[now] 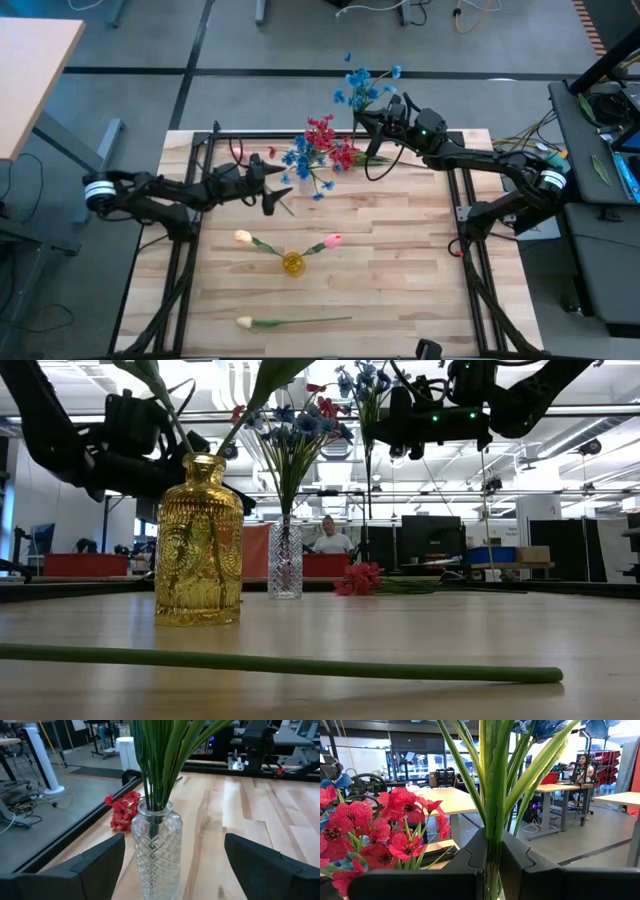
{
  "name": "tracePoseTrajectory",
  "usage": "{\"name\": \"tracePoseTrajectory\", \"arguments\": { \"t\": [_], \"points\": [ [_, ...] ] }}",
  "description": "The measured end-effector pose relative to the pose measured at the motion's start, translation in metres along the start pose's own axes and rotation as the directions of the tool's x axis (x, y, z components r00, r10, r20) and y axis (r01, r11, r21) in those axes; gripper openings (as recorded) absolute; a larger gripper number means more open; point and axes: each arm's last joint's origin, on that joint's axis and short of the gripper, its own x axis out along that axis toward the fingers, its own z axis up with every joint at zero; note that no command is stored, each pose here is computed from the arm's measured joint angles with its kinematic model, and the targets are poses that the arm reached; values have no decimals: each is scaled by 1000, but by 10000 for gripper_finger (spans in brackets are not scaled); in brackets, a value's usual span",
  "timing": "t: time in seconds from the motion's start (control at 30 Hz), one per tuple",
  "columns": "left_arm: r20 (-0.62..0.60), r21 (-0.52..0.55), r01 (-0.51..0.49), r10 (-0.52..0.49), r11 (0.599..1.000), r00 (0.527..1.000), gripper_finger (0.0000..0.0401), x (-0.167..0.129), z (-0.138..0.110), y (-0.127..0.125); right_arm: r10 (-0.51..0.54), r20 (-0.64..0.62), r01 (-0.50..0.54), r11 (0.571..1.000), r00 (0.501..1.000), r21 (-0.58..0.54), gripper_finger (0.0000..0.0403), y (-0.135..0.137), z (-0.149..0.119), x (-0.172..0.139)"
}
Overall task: Sort flowers into vase by color
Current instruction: Put the blue flowers into the transparent vase
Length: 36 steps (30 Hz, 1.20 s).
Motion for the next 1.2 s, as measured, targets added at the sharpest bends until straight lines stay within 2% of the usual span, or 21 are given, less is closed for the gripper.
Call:
{"name": "tracePoseTrajectory", "arguments": {
  "t": [0.5,0.87,1.07,1.2],
  "points": [
    [16,15,-12,12,1000,1000,326,13,-15,0,19,3,-19,1000,1000,-8,22,1,0,0],
    [30,14,-30,30,999,999,326,23,-15,2,31,167,-25,999,985,-41,22,1,13,1],
    [3,35,-29,28,999,1000,326,33,-19,2,34,232,-27,999,972,-35,22,-2,-6,12],
    [-11,40,-53,53,998,999,326,39,-21,4,34,226,-34,999,974,-5,22,-5,-17,22]
  ]
}}
